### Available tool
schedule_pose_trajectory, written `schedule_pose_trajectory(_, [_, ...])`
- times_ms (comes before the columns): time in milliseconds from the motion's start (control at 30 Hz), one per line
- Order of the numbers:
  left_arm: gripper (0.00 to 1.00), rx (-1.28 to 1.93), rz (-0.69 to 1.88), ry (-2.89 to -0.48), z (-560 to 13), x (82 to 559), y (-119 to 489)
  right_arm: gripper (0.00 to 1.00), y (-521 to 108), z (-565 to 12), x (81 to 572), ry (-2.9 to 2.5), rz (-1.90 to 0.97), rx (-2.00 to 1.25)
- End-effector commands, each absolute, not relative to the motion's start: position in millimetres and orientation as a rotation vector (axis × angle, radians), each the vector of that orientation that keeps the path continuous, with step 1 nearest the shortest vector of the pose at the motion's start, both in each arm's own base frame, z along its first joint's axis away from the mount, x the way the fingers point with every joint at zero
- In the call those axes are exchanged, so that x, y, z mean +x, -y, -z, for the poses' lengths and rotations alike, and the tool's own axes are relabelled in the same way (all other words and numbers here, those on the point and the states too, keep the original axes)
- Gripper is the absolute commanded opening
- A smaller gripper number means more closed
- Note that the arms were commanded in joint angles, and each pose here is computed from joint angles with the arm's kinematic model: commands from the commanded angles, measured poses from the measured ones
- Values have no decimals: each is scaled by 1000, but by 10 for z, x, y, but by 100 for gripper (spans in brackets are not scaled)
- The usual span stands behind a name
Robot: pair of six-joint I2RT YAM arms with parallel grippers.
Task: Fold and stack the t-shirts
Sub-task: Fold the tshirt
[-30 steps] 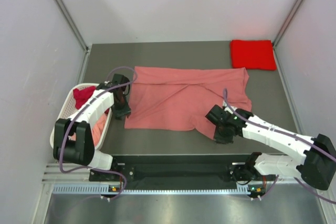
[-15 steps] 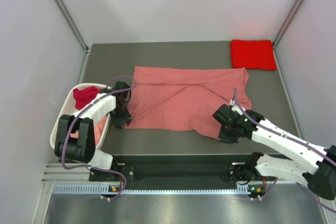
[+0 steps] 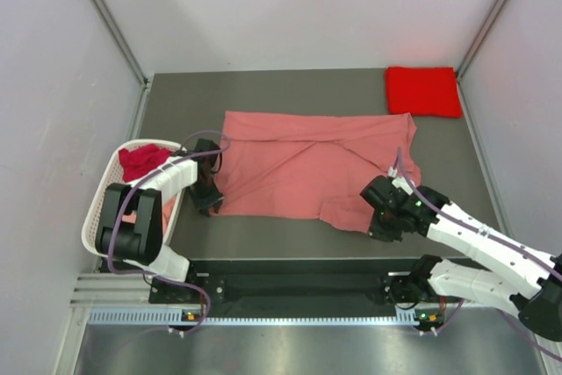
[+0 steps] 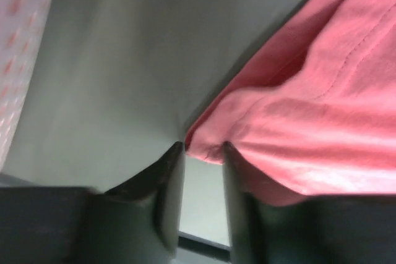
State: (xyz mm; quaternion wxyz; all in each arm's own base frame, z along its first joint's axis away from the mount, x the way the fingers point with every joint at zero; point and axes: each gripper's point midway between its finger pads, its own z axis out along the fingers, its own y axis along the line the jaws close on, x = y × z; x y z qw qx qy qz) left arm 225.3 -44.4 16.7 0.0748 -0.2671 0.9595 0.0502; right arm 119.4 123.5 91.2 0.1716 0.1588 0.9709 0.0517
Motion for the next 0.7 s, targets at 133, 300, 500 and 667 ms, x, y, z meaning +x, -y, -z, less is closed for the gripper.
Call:
schedule_pose_trajectory(133, [0, -755, -175, -2874, -50, 2295, 383, 0, -1127, -1161, 1285, -2686, -123, 466])
schedule_pose_trajectory(300, [0, -738, -144, -2864, -154, 2258, 395, 0, -1014, -1517, 1508, -2614, -73, 463])
schedule_pose_trajectory(500, [0, -775, -87, -2851, -284, 2207, 449, 0, -642, -1891, 1945, -2529, -28, 520])
schedule_pose_trajectory(667, [0, -822, -30, -2826, -421, 2221, 511, 0, -443, -2029, 2035, -2546, 38, 520])
